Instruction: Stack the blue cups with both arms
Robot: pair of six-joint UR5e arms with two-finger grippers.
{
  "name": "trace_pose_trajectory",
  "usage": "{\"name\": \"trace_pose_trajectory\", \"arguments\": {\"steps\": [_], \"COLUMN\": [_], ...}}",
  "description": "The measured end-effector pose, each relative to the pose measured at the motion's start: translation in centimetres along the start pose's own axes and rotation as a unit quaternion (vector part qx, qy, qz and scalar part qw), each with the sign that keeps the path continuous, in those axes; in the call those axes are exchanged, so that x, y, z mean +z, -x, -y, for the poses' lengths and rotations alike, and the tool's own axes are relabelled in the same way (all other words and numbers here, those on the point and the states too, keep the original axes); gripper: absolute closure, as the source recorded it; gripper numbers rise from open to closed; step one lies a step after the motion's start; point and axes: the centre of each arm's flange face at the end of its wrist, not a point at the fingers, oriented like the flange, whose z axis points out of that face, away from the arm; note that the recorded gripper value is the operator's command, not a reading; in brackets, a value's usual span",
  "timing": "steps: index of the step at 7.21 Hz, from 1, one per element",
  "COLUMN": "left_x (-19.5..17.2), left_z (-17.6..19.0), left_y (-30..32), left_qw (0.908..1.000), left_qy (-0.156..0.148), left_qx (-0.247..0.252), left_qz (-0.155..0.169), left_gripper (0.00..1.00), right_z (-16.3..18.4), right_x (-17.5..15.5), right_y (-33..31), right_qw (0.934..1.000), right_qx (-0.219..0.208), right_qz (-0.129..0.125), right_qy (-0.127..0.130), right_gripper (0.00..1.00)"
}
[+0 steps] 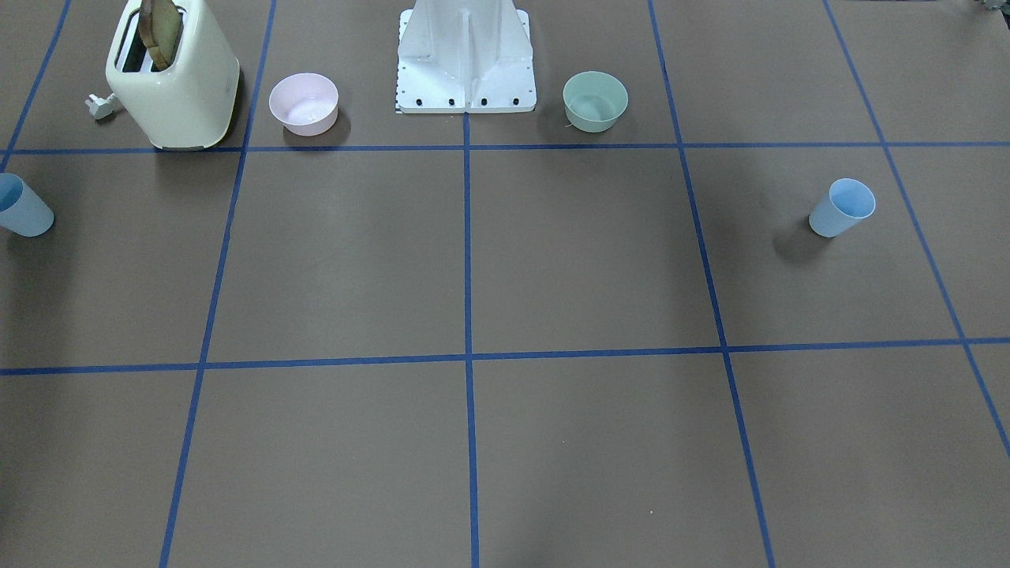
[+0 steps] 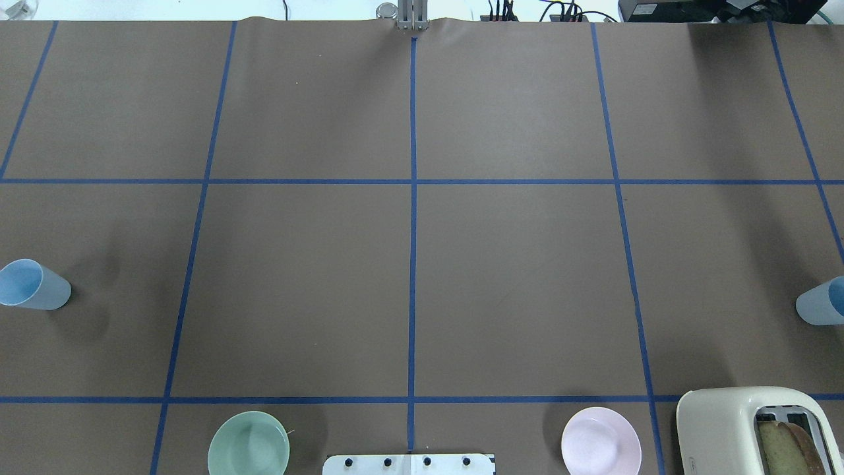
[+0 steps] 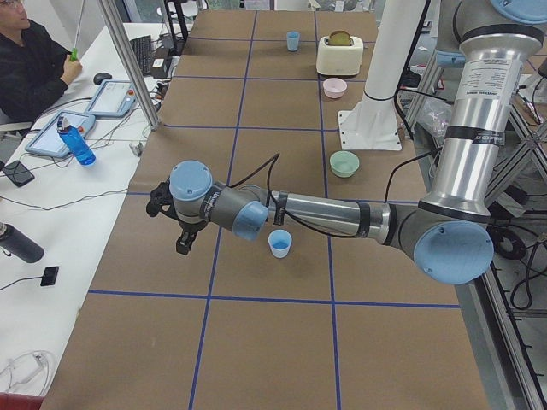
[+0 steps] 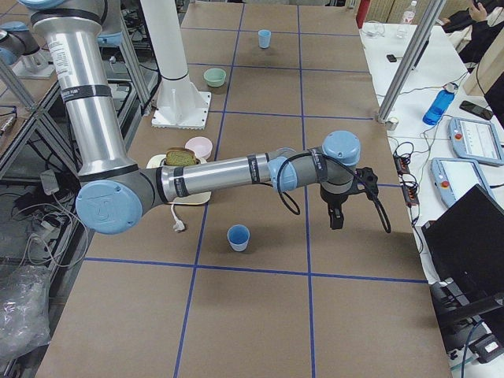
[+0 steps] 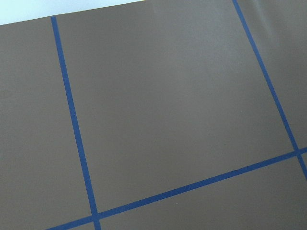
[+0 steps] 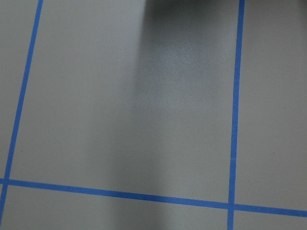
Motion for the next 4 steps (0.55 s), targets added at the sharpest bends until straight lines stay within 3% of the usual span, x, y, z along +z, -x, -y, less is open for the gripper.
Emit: {"name": "trace_pose_trajectory", "arguments": {"steps": [4], "left_x": [1.9], "left_z": [-0.3], "left_y": [-1.2], "left_qw": [0.9999], "left_qy": [0.011], "left_qx": [-0.005], "left_qz": [-0.005], "left_gripper": [0.01], "right_z": [0.0], "right_x": [1.3], "right_y": [1.2], "right_qw": [0.9999], "right_qx": [-0.004], "right_qz": [-0.012], "right_qy": [0.006], "right_gripper": [0.00]}}
